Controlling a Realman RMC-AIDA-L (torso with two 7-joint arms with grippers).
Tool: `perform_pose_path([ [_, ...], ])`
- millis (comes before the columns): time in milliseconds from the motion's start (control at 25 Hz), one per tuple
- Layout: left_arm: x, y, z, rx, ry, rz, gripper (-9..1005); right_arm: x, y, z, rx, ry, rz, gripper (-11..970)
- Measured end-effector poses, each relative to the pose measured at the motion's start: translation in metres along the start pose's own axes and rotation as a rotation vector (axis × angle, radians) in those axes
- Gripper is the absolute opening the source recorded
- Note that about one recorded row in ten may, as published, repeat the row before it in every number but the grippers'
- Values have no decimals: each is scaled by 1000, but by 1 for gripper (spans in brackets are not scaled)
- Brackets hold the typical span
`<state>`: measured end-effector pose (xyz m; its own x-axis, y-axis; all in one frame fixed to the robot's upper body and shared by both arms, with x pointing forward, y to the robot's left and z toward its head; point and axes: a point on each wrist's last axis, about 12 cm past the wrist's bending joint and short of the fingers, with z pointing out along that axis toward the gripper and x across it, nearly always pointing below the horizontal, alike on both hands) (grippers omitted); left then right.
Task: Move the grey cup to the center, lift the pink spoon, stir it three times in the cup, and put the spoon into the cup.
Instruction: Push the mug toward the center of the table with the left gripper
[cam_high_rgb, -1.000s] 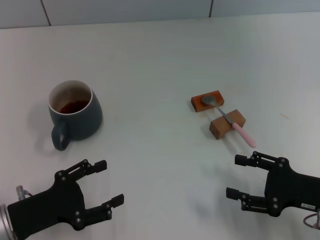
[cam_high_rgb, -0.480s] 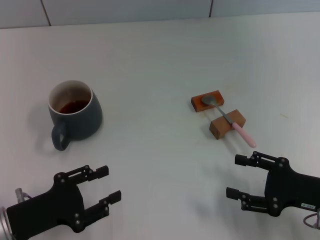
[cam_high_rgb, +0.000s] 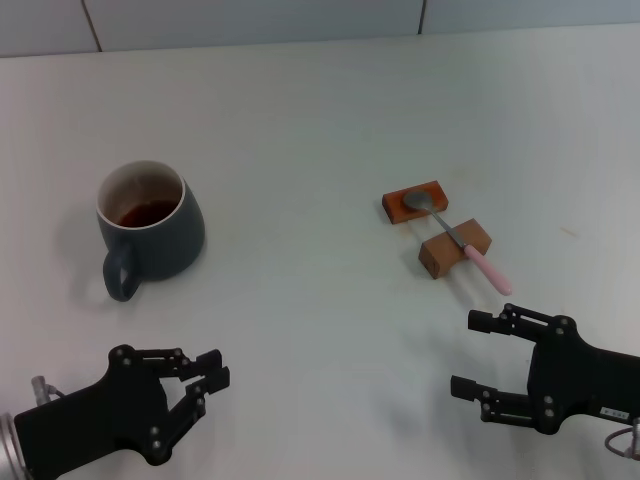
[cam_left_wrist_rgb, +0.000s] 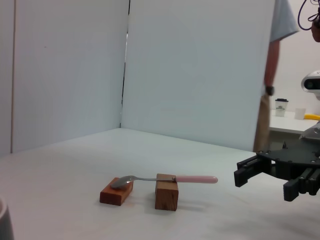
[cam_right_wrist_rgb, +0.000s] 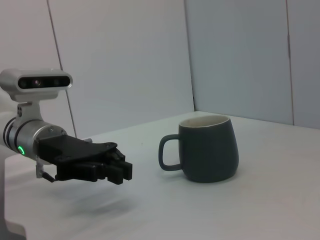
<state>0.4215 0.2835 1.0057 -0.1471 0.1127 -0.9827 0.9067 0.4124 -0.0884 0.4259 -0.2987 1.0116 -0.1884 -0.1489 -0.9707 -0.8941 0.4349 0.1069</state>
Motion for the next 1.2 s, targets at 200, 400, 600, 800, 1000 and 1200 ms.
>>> perform_pose_path([
  [200,-2,1,1,-19,-29,-5,150,0,0,0,1,1,2,774],
  [400,-24,18,8,-177,-240,-45,-2,2,0,1,7,8,5,774],
  [600,-42,55,-10,-541,-408,46,4,2,0,1,8,9,7,774],
  [800,-43,78,-27,-738,-338,175,11,2,0,1,8,9,7,774],
  [1000,-29,89,-17,-859,-88,395,17,2,0,1,9,5,6,775],
  [1200,-16,91,1,-861,80,486,24,1,0,1,14,1,8,775],
])
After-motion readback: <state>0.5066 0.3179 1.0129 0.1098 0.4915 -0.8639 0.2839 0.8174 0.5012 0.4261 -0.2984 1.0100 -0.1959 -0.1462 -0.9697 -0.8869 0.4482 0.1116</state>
